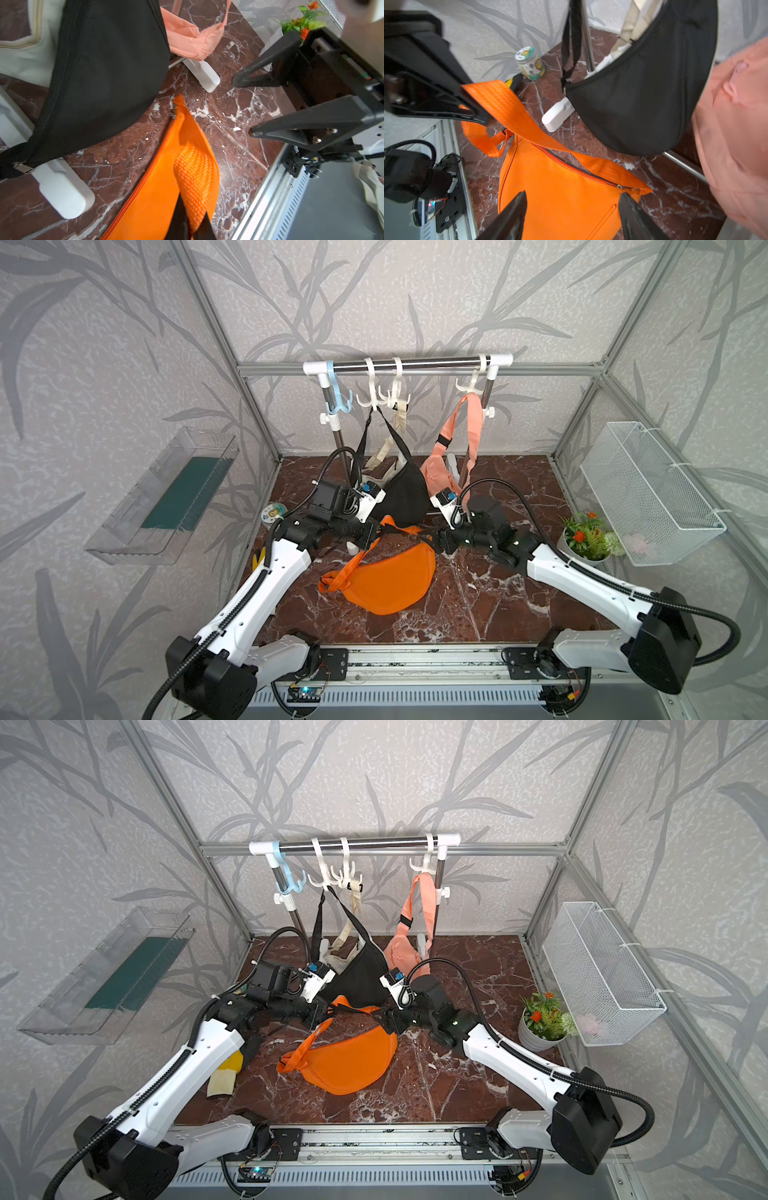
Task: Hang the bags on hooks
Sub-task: Pick up the bag from the center of the board.
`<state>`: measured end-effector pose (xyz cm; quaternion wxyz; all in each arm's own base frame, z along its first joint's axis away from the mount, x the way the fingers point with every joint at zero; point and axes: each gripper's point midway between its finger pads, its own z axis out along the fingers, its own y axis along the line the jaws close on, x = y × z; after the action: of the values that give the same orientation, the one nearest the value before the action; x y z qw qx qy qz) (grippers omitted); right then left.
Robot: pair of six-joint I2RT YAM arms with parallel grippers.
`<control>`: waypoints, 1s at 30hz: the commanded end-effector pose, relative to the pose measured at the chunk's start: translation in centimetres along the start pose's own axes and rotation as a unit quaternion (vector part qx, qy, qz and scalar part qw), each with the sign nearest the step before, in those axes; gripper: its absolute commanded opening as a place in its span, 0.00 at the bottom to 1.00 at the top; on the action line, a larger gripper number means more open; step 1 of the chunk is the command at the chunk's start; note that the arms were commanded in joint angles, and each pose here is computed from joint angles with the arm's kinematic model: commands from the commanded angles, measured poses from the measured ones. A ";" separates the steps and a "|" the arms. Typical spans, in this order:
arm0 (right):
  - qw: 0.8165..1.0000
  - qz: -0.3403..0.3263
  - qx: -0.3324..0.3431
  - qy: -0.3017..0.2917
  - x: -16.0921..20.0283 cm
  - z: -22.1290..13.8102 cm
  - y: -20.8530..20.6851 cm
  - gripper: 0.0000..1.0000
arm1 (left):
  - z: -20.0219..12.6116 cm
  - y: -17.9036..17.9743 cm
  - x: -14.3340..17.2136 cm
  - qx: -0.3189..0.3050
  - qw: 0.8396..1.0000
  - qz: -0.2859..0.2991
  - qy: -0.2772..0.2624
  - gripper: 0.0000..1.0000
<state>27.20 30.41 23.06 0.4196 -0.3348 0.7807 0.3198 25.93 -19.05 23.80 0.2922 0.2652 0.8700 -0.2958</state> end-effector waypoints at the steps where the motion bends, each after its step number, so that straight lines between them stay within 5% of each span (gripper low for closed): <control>1: 0.993 -0.106 -0.046 -0.011 -1.2 -0.3 2.5 0.72 | -0.7 -1.1 1.7 0.033 0.999 0.002 0.037 0.00; 10: 0.979 -0.183 -0.090 0.007 -1.6 5.1 3.4 0.74 | -2.0 -1.2 1.1 0.038 0.999 0.000 0.024 0.00; 19: 0.977 -0.187 -0.100 0.028 -0.4 11.5 1.4 0.73 | -3.2 -1.3 0.7 0.054 0.998 -0.013 0.000 0.00; 21: 0.982 -0.164 -0.094 0.023 -0.5 12.7 0.2 0.61 | -3.4 -1.0 0.7 0.052 0.998 -0.017 -0.006 0.00; 23: 0.987 -0.129 -0.092 0.012 -0.9 13.3 -1.3 0.34 | -4.2 -0.6 0.0 0.046 0.998 -0.019 -0.028 0.00; 30: 0.991 -0.091 -0.096 -0.010 -3.3 11.4 -1.6 0.00 | -9.4 2.2 -5.3 -0.005 0.985 -0.040 -0.165 0.00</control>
<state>34.34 39.72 17.54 0.4020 -0.4648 0.7090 0.3459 27.01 -13.49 27.95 0.3468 0.1778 0.8584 -0.3336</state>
